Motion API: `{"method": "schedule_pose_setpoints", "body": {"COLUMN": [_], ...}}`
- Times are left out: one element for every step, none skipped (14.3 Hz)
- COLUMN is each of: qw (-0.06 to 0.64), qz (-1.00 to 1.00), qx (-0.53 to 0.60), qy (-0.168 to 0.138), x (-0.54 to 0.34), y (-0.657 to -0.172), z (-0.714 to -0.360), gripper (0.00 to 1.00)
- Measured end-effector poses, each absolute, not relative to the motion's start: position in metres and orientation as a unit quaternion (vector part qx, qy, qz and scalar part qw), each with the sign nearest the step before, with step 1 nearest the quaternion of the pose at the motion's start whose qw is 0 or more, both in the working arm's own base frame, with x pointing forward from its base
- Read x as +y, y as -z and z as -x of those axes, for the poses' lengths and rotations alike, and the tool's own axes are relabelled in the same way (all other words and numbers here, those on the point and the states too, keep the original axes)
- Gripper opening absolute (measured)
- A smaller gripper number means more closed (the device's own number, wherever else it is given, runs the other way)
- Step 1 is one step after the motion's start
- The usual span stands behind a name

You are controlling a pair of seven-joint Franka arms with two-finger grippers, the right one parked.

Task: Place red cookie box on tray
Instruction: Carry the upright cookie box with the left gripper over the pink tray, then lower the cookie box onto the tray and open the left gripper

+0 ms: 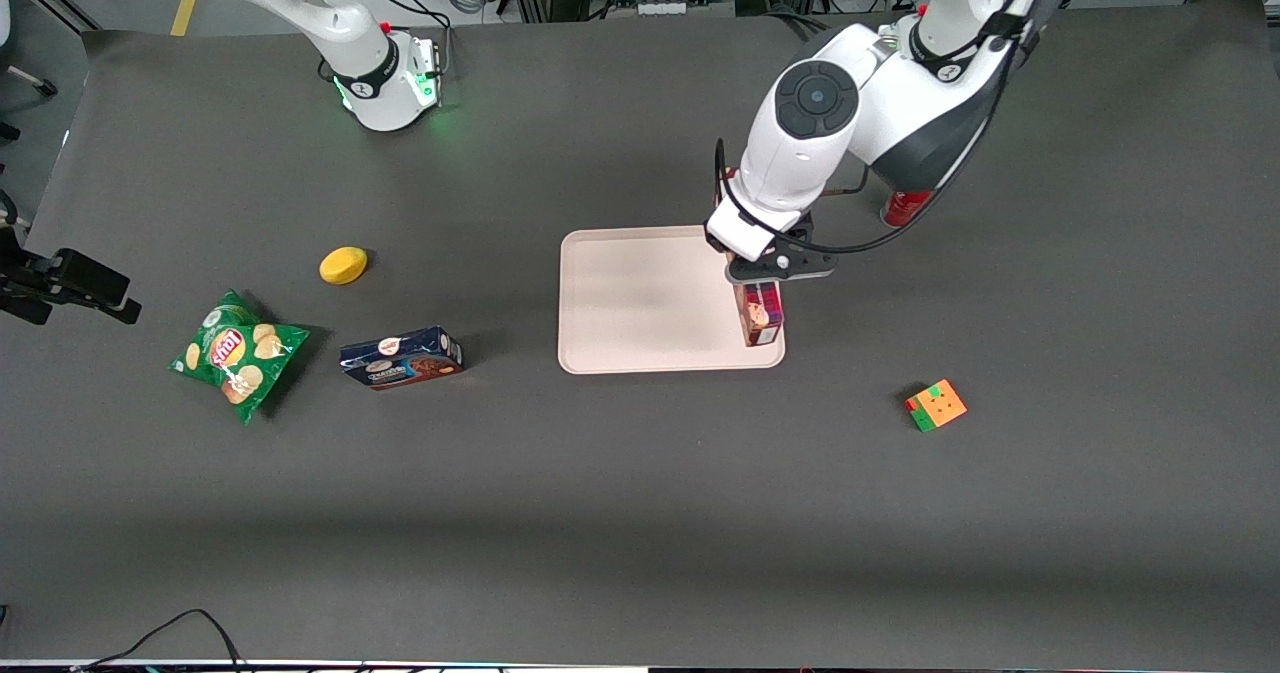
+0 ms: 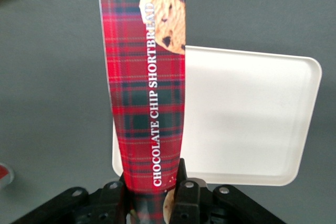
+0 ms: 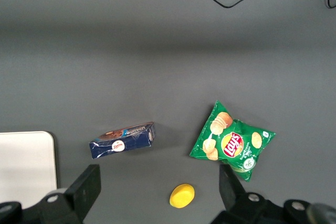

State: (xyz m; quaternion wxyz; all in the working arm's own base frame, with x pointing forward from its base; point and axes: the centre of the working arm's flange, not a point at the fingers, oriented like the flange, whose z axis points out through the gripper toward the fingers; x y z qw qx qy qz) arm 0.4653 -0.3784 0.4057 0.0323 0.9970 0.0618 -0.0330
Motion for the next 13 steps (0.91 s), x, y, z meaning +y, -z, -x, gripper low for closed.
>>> {"method": "schedule_pose_setpoints", "body": {"qw": [0.029,0.023,0.018,0.014,0.009,0.005,0.004,0.002,-0.002,-0.004,-0.001,0.002,0.003], "qz": [-0.998,-0.998,-0.999,-0.999,-0.999,-0.999,-0.999,-0.999,-0.999,-0.999,-0.999,-0.999,-0.999], "qx": [0.056,0.05,0.05,0.049,0.044,0.047,0.05,0.05,0.048,0.047,0.051,0.051,0.049], "qy": [0.024,0.014,0.006,-0.002,-0.007,-0.008,-0.007,-0.007,-0.005,-0.002,0.003,0.005,0.007], "x": [-0.379,-0.379,-0.379,-0.379,-0.38,-0.381,-0.382,-0.384,-0.384,-0.385,-0.386,-0.387,-0.387], "y": [-0.393,-0.382,-0.372,-0.36,-0.349,-0.338,-0.328,-0.318,-0.308,-0.298,-0.289,-0.28,-0.271], "z": [-0.458,-0.453,-0.449,-0.445,-0.441,-0.438,-0.436,-0.435,-0.435,-0.435,-0.435,-0.435,-0.435], "gripper": [0.33,0.32,0.33,0.33,0.33,0.33,0.33,0.33,0.33,0.33,0.33,0.33,0.33]}}
